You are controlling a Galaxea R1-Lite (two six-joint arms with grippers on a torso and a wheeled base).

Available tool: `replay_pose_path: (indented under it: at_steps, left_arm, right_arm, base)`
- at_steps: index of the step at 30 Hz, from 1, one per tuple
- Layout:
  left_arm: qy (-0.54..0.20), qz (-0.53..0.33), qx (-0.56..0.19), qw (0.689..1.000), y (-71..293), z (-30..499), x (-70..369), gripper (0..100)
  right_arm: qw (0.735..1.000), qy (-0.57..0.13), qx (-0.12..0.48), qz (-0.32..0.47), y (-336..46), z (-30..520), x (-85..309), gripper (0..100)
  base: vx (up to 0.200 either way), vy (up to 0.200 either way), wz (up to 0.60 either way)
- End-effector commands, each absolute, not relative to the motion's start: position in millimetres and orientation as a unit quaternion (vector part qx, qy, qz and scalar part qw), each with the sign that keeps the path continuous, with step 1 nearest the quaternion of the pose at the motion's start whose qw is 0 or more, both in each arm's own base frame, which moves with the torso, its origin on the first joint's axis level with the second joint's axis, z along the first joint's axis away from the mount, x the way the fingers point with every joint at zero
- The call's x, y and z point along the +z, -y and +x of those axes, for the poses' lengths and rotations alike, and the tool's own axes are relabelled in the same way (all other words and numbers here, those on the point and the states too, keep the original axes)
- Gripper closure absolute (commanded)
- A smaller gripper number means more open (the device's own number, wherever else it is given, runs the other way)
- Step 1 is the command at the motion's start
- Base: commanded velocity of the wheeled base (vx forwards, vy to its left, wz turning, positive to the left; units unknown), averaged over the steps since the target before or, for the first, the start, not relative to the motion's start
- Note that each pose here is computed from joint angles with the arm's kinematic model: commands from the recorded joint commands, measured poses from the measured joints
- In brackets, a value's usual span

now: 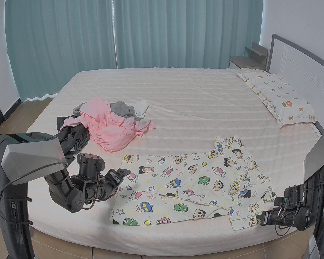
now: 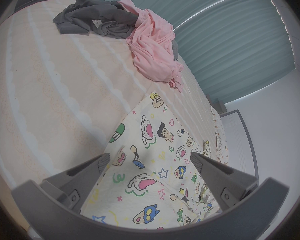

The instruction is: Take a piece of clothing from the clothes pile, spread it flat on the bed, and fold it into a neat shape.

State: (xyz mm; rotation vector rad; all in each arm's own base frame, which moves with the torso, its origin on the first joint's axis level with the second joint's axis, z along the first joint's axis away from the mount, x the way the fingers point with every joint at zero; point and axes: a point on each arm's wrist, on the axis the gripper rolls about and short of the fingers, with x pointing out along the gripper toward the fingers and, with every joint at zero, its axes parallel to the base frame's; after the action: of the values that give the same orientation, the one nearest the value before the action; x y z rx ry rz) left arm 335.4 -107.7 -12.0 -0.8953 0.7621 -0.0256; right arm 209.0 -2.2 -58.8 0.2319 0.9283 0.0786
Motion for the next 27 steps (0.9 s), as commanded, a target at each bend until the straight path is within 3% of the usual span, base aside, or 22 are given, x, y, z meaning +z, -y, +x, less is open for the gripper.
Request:
replay_pose_path:
  at_steps: [1, 8, 15, 27]
  left_arm:
    - [-0.359, -0.423, -0.012, 0.832, 107.6, 335.1, -11.5, 0]
    - [-0.36, -0.421, -0.012, 0.833, 107.6, 335.1, -12.1, 0]
    - [-0.363, -0.42, -0.012, 0.832, 107.4, 332.6, -12.9, 0]
    - [-0.341, -0.414, -0.038, 0.843, 105.9, 325.2, -13.1, 0]
  right_arm:
    - [0.882, -0.456, 0.035, 0.116, 2.7, 204.1, -58.5, 100]
    - [0.886, -0.443, 0.032, 0.135, 3.3, 203.3, -41.7, 100]
    - [0.883, -0.429, 0.089, 0.168, 3.2, 185.0, 4.5, 100]
    - [0.918, -0.34, 0.115, 0.172, 2.4, 169.1, 51.3, 100]
  base:
    - [0.0, 0.0, 0.0]
    - [0.0, 0.0, 0.0]
    - [0.0, 0.0, 0.0]
    - [0.0, 0.0, 0.0]
